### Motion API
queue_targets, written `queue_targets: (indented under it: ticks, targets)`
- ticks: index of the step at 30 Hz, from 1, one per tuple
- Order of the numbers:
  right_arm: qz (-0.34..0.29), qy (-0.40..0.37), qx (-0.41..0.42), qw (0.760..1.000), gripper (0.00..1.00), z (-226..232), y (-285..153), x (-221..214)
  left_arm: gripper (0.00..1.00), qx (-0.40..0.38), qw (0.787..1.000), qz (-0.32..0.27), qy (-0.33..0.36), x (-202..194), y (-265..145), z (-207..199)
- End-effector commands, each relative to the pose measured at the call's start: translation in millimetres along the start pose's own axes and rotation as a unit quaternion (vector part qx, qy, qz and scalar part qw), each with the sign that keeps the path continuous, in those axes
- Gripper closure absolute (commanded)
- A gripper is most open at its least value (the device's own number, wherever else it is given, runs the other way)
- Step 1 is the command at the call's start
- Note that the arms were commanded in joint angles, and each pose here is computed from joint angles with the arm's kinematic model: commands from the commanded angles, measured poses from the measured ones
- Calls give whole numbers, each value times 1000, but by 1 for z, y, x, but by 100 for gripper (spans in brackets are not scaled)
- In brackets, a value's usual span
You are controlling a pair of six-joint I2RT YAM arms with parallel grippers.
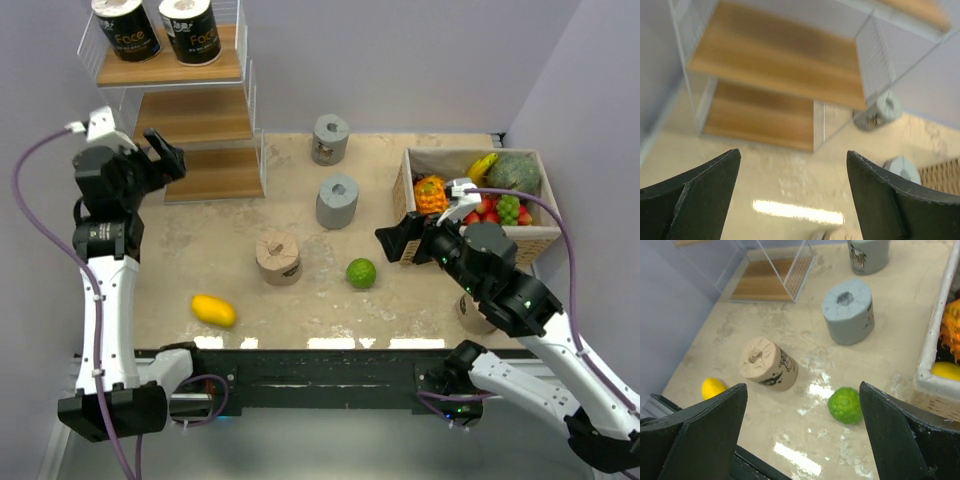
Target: Place and organize the paper towels onto the shelf
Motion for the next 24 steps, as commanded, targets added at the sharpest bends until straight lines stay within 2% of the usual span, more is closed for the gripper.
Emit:
queue_targets:
  ticks: [1,3,7,11,16,19,21,24]
  targets:
    - [32,5,-26,999,4,-10,7,-21,8,-21,991,121,-47,-86,-1,8]
    - [49,6,-36,998,4,-14,12,-32,8,-27,986,156,-56,-114,-6,11]
    - [69,32,-54,996,4,-18,20,-47,8,-44,979,182,-82,-147,-16,6]
    - [79,44,-39,995,5,-13,29,-56,9,-78,968,228,-74,-190,-23,-19]
    - [86,46,-32,995,6,-11,31,-60,15,-106,957,268,-9,-219,-27,-52]
    - [82,40,-35,995,6,-13,29,-59,16,-129,959,246,55,-210,-31,-74]
    - [77,37,-37,996,5,-14,28,-57,16,-118,960,234,94,-205,-30,-80]
    - [63,35,-31,997,5,-14,25,-53,15,-137,946,251,155,-211,-36,-103]
Point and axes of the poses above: each gripper's point midway between its finger pads, its own y axis out along the fingers, its own z axis along the line the jaws close on, x = y × z, the point moved 2 cm from there along -y, back along the fingers
